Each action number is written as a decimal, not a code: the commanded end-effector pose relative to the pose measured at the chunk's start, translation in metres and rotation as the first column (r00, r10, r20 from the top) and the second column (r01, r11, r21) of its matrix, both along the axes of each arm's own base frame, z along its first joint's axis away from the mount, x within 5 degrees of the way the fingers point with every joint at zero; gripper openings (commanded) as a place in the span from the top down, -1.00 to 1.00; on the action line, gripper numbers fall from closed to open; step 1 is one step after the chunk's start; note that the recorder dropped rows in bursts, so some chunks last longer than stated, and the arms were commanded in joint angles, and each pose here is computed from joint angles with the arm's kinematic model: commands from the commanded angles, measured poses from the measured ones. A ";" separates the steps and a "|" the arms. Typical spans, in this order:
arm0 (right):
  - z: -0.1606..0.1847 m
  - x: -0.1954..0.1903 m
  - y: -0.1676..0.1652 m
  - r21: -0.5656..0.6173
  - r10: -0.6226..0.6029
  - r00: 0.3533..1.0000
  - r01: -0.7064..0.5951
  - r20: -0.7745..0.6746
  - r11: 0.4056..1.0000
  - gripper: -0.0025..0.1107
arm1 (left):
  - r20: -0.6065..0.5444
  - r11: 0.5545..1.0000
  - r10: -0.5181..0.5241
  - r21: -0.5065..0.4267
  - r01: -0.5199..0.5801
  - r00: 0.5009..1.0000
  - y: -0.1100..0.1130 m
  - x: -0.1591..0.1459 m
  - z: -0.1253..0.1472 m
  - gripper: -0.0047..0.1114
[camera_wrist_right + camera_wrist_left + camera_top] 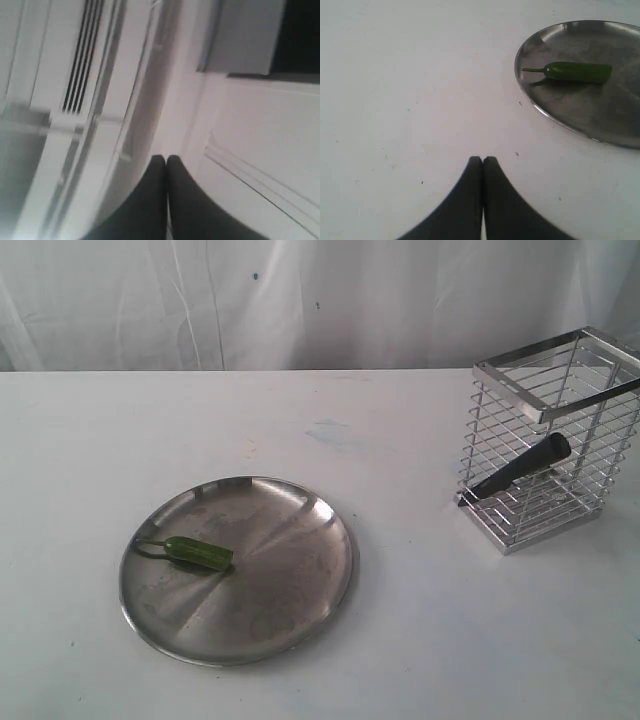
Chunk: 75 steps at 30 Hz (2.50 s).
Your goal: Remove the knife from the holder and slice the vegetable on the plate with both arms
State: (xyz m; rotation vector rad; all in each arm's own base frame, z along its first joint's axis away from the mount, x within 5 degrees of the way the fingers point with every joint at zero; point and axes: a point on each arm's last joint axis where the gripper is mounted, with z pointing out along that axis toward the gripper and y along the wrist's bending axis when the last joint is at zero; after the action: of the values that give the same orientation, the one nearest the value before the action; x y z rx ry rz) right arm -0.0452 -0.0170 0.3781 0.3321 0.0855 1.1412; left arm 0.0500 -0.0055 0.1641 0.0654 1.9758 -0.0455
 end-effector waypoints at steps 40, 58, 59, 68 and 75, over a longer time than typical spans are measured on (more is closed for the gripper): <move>-0.099 0.272 0.062 -0.480 -0.861 0.084 -0.855 -0.501 0.196 -0.28 | -0.004 1.000 -0.006 -0.002 0.006 1.000 0.000 0.000 -0.002 0.92; -0.102 0.282 0.064 -0.483 -0.849 0.078 -0.848 -0.523 0.220 0.44 | -0.004 1.000 -0.006 -0.002 0.006 1.000 0.000 0.000 -0.002 0.92; -0.102 0.282 0.064 -0.483 -0.849 0.078 -0.848 -0.523 0.220 0.48 | -0.004 1.000 -0.006 -0.002 0.006 1.000 0.000 0.000 -0.002 0.92; -0.102 0.282 0.064 -0.489 -0.857 0.094 -0.850 -0.506 0.196 0.86 | -0.004 1.000 -0.006 -0.002 0.006 1.000 0.000 0.000 -0.002 0.92; -0.094 0.275 0.062 -0.517 -0.864 0.118 -0.837 -0.489 0.178 0.90 | -0.004 1.000 -0.006 -0.002 0.006 1.000 0.000 0.000 -0.002 0.92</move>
State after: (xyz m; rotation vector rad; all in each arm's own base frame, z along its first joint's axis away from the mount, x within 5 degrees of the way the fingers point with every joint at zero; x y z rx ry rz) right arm 0.2338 0.0466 0.2766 -0.2594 2.3249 0.1801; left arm 0.0499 -0.0055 0.1640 0.0656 1.9772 -0.0456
